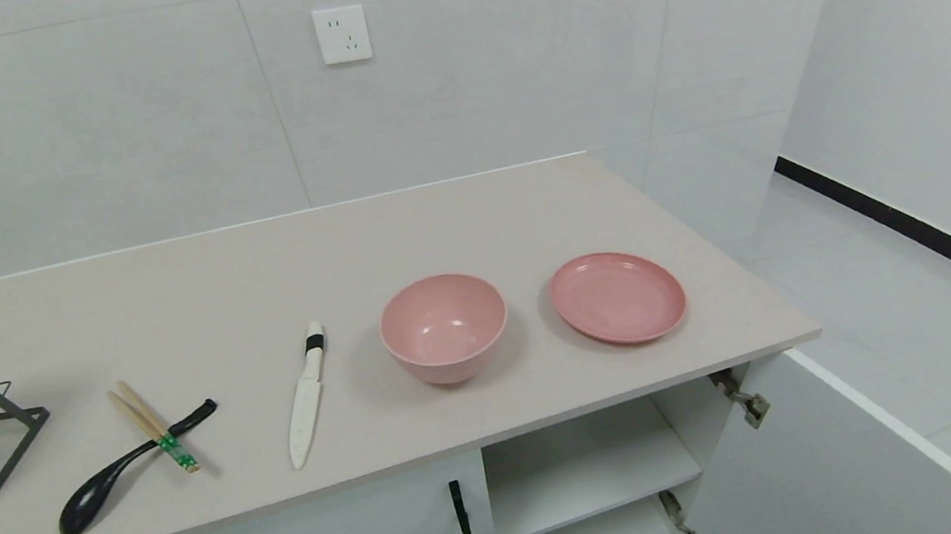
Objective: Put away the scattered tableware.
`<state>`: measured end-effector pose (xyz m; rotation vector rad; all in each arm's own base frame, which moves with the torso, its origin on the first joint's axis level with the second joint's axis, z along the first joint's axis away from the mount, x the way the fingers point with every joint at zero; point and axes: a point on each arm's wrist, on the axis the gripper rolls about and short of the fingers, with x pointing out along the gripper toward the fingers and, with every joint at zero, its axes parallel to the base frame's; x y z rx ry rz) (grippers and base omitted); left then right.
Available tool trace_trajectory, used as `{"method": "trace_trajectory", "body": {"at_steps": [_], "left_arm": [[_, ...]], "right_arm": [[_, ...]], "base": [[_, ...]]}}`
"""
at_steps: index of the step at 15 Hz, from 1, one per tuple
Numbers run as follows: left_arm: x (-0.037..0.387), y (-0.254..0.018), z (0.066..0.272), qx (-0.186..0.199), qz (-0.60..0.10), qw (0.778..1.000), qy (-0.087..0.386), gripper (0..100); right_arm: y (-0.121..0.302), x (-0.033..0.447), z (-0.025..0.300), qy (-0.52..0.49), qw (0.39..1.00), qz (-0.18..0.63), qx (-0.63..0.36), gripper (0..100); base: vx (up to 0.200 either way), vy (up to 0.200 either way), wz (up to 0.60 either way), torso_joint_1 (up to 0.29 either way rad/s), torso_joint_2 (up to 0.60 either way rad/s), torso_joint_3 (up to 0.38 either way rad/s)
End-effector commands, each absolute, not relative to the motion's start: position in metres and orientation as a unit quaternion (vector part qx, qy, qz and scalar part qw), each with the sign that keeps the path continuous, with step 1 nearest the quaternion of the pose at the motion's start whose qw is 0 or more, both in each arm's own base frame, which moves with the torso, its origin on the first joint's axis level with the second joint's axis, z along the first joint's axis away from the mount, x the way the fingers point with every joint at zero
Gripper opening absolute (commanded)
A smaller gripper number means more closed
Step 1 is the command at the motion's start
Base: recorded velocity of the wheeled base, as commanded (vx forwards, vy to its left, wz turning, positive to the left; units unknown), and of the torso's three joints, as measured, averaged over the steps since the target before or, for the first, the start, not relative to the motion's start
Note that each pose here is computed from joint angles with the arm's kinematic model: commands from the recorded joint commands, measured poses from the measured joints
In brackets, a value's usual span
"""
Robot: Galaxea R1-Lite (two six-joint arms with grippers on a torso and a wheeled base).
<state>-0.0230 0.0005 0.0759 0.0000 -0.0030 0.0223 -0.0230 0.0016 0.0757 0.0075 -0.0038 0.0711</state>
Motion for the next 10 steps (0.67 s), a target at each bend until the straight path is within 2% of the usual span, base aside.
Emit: {"method": "trace_trajectory", "body": {"at_steps": [1,7,10], "left_arm": [[-0.0229,0.0005,0.0759,0.0,0.012,1.0,-0.001,100],[-0.0229,0.0004,0.0759,0.005,0.009,1.0,-0.001,100],[-0.0229,0.0005,0.0759,0.001,0.012,1.0,-0.001,100]], "right_arm": [[0.0016,-0.0229,0.0758,-0.001,0.999,0.036,0.004,100],[0.0016,-0.0229,0.076,-0.002,0.999,0.036,0.004,100],[0.0016,-0.0229,0.0758,-0.001,0.999,0.036,0.005,100]], "base": [[0.0,0.0,0.0,0.251,-0.51,-0.246],[0.0,0.0,0.0,0.299,-0.58,-0.285],[0.0,0.0,0.0,0.068,-0.16,-0.06]]}}
